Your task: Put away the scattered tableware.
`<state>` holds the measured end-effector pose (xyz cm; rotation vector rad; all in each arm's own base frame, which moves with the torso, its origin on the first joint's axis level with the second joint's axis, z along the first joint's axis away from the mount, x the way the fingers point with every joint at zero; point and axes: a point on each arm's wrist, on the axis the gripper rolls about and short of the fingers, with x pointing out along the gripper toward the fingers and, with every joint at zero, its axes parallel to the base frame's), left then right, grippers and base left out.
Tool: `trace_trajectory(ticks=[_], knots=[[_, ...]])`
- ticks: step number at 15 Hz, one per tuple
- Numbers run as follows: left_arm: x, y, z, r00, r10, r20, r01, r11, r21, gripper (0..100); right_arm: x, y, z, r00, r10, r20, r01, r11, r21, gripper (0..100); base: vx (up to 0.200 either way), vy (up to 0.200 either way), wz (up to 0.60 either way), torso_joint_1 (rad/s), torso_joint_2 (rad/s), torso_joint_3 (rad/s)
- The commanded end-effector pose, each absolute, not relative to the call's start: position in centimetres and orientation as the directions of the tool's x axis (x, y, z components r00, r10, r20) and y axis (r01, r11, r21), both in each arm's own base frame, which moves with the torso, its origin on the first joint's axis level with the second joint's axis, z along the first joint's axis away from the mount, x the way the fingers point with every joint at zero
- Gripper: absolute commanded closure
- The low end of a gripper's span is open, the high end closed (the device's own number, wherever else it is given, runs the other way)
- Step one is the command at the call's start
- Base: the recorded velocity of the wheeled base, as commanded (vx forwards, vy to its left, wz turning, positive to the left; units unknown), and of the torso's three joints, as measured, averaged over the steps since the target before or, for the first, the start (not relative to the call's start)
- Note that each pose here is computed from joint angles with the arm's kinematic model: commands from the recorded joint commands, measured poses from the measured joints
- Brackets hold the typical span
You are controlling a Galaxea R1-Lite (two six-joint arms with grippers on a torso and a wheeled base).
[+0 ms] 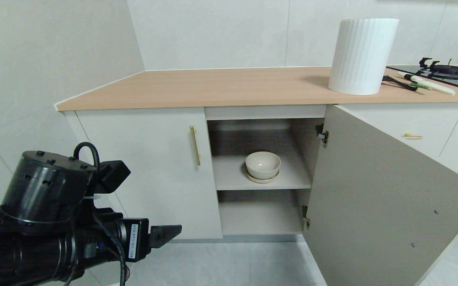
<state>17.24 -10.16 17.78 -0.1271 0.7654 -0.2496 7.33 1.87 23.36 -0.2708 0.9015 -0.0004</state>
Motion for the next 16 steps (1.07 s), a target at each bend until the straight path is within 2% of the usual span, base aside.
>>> trace_trajectory(ticks=[1,4,9,11,16], knots=[[17.3,-10.2,17.7,0.692,-0.268,-0.67,0.176,0.963,-0.203,0,9.7,0.6,23.3,0.59,-0.24,-0.771,0.043,0.963,-0.267,0,0.0,0.0,0.0,0.0,0.0,0.0],[17.3,-10.2,17.8,0.693,-0.269,-0.669,0.175,0.963,-0.205,0,11.2,-0.7,23.1,0.59,-0.31,-0.745,0.129,0.948,-0.292,0,0.0,0.0,0.0,0.0,0.0,0.0],[17.3,-10.2,17.8,0.693,-0.269,-0.669,0.175,0.963,-0.205,0,17.0,-2.8,21.2,0.614,-0.38,-0.692,0.275,0.925,-0.264,0,0.0,0.0,0.0,0.0,0.0,0.0],[17.3,-10.2,17.8,0.693,-0.269,-0.669,0.175,0.963,-0.205,0,18.2,-3.4,20.9,0.625,-0.362,-0.691,0.285,0.93,-0.23,0,0.0,0.0,0.0,0.0,0.0,0.0],[17.3,-10.2,17.8,0.692,-0.27,-0.669,0.178,0.963,-0.205,0,17.9,-3.0,21.4,0.683,-0.255,-0.685,0.219,0.966,-0.141,0,0.0,0.0,0.0,0.0,0.0,0.0]])
